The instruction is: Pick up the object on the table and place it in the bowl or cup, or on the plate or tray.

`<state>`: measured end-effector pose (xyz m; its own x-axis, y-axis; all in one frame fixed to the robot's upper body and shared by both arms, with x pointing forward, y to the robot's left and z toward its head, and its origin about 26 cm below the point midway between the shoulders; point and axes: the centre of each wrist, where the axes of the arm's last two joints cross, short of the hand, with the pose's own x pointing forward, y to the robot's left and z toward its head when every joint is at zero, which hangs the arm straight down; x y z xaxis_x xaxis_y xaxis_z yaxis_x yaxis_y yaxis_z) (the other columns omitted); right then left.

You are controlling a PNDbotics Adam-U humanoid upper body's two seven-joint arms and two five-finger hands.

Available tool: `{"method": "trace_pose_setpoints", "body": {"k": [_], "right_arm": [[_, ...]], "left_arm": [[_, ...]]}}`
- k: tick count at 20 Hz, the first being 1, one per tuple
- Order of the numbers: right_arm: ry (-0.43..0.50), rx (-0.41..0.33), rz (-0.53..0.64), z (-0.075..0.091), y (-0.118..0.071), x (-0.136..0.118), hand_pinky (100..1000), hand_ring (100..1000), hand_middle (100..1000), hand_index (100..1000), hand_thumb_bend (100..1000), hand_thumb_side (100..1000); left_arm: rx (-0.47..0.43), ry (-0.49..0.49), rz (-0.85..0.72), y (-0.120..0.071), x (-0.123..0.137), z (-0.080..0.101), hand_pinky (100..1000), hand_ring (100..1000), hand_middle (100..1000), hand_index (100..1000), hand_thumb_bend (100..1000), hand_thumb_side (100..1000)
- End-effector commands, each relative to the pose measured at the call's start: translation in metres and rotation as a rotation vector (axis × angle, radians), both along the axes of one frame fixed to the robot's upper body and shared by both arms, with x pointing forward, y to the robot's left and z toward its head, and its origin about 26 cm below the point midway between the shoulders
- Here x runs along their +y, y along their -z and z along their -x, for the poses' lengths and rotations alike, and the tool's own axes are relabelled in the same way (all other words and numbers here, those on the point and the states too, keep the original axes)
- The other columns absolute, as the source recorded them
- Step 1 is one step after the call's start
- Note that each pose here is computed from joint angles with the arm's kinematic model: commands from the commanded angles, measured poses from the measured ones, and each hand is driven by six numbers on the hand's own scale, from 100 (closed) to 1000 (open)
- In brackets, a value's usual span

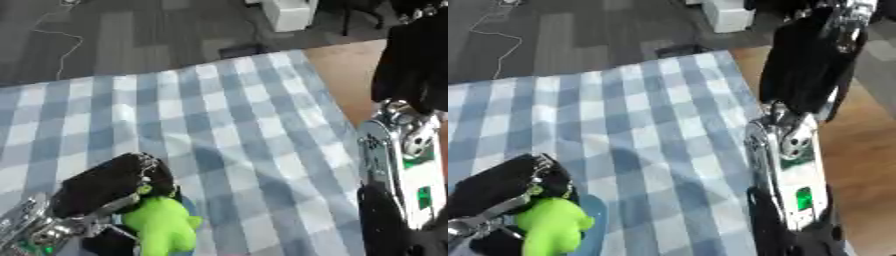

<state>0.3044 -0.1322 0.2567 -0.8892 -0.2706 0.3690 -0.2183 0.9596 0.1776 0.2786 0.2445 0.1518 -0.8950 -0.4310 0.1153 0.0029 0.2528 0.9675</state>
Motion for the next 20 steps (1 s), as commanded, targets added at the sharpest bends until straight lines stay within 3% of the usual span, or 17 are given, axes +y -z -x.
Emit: {"method": "trace_pose_setpoints", "body": {"k": [1,20], "right_arm": [[-0.009,-0.027,0.002,0.003,-0.007,0.002,339,417,826,1000,100,826],[-0.014,-0.021,0.001,0.003,-0.006,0.002,340,416,828,1000,100,826]], "left_arm": [[-0.04,-0.024,-0.001,-0.003,0.005,-0.002,100,100,100,200,100,621],[-0.072,-0.091,-0.029,0.02,0.015,-0.007,100,100,100,214,100,631]]}}
